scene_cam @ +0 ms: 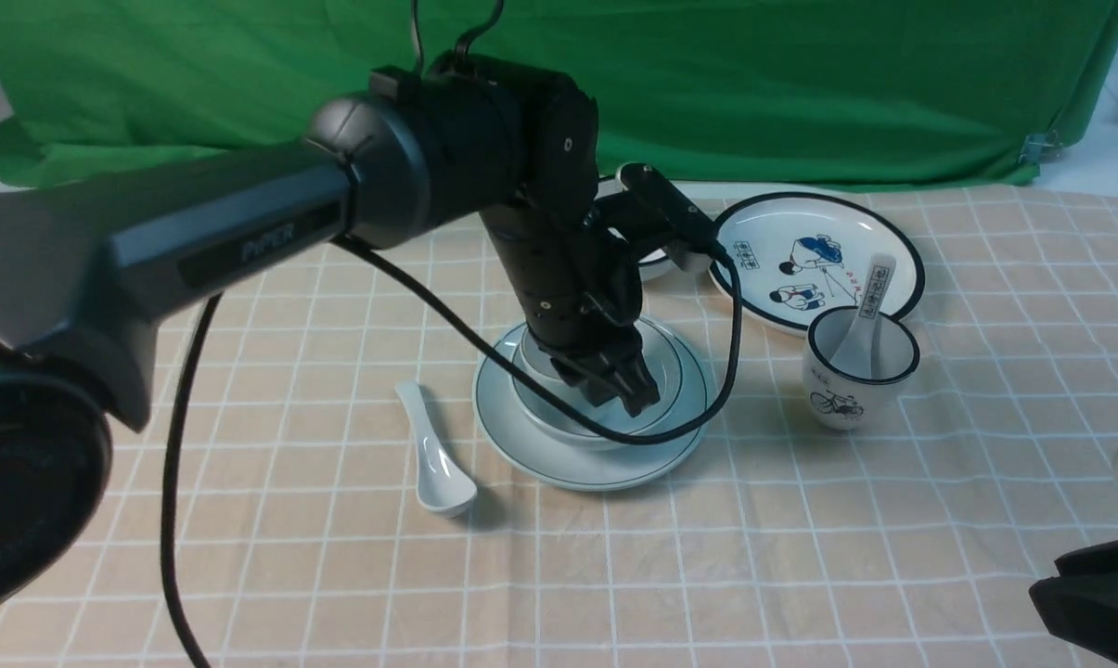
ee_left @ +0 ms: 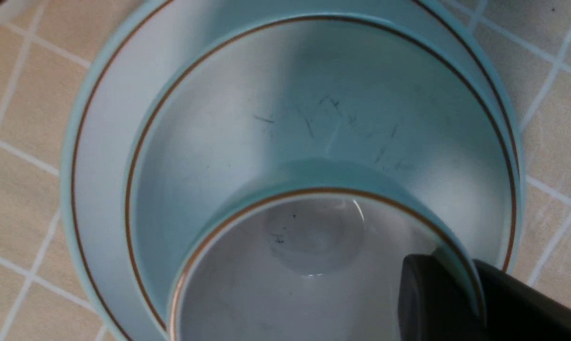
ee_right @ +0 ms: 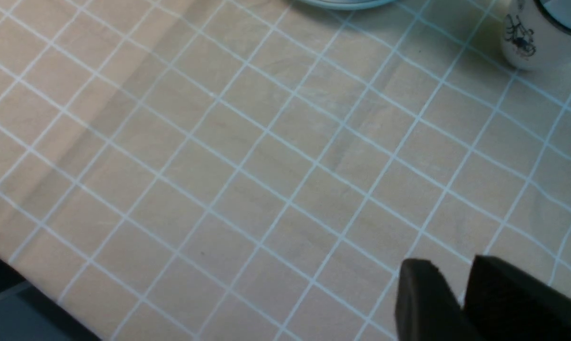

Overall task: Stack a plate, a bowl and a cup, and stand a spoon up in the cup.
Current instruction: Use the left arm to put the blue teacup into the blue rice bowl in the middle

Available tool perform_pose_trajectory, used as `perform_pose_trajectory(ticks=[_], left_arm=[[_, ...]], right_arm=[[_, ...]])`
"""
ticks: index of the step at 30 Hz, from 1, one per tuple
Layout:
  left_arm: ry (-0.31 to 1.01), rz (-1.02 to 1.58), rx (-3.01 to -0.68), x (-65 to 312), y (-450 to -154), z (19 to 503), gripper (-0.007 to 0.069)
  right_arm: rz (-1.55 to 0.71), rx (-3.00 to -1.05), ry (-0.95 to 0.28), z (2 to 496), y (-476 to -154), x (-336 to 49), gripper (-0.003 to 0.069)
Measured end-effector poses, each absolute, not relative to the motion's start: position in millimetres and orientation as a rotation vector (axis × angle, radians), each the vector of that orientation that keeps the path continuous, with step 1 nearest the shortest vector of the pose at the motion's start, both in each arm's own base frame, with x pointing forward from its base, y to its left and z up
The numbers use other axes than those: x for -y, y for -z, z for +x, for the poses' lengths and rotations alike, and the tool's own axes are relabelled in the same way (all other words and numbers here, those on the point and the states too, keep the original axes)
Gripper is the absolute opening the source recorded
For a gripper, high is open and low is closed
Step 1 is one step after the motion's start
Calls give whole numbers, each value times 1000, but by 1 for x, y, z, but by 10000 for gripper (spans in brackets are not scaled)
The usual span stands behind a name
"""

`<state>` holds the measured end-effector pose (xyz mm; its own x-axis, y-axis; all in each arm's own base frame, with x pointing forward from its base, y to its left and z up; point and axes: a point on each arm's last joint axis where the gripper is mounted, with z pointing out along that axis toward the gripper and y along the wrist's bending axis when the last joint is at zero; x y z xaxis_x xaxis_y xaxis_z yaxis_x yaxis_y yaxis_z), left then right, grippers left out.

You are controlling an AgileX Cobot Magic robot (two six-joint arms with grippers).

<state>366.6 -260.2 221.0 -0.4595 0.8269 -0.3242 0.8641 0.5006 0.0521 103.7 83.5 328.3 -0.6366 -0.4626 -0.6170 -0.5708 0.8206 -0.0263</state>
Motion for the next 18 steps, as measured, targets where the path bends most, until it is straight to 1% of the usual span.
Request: perform_pose_trajectory(ticks=[1,2,3,4,9,10,12,13,14,15,16,17,18], left_arm=[[171,1420,-2440,260,-221,367,83],[171,1418,-2433,261,-220,368,107],[170,1409,-2423,261,-219,369,155],[170,1408,-2421,261,-219,370,169],[175,1357,-2442,261,-221,370,383],[175,1358,-2446,261,-221,369,391],[181,1336,-2469,259,-235,365,463],[184,1324,-2482,258,-242,363,482],[190,1278,-2495,255,-257,360,501],[186,1262,-2502,254,-262,359,504],[149,1190,-2523,245,-285,352,503],[145,1168,-2530,243,-291,349,501],[103,1094,-2552,232,-306,345,475]], right_arm=[[-756,-2373,-226,104,-328,-83,178],[-756,-2375,-225,104,-328,-83,178],[-757,-2377,-224,103,-328,-83,178],[-757,-2377,-224,103,-328,-83,178],[-758,-2381,-221,103,-328,-83,179],[-758,-2381,-221,103,-328,-83,180],[-758,-2382,-221,103,-328,-83,181],[-758,-2382,-221,103,-328,-83,181],[-758,-2382,-221,103,-328,-83,181],[-758,-2382,-221,103,-328,-83,181],[-759,-2381,-221,103,-328,-83,181],[-759,-2380,-221,103,-328,-83,181],[-758,-2376,-224,104,-328,-83,181]])
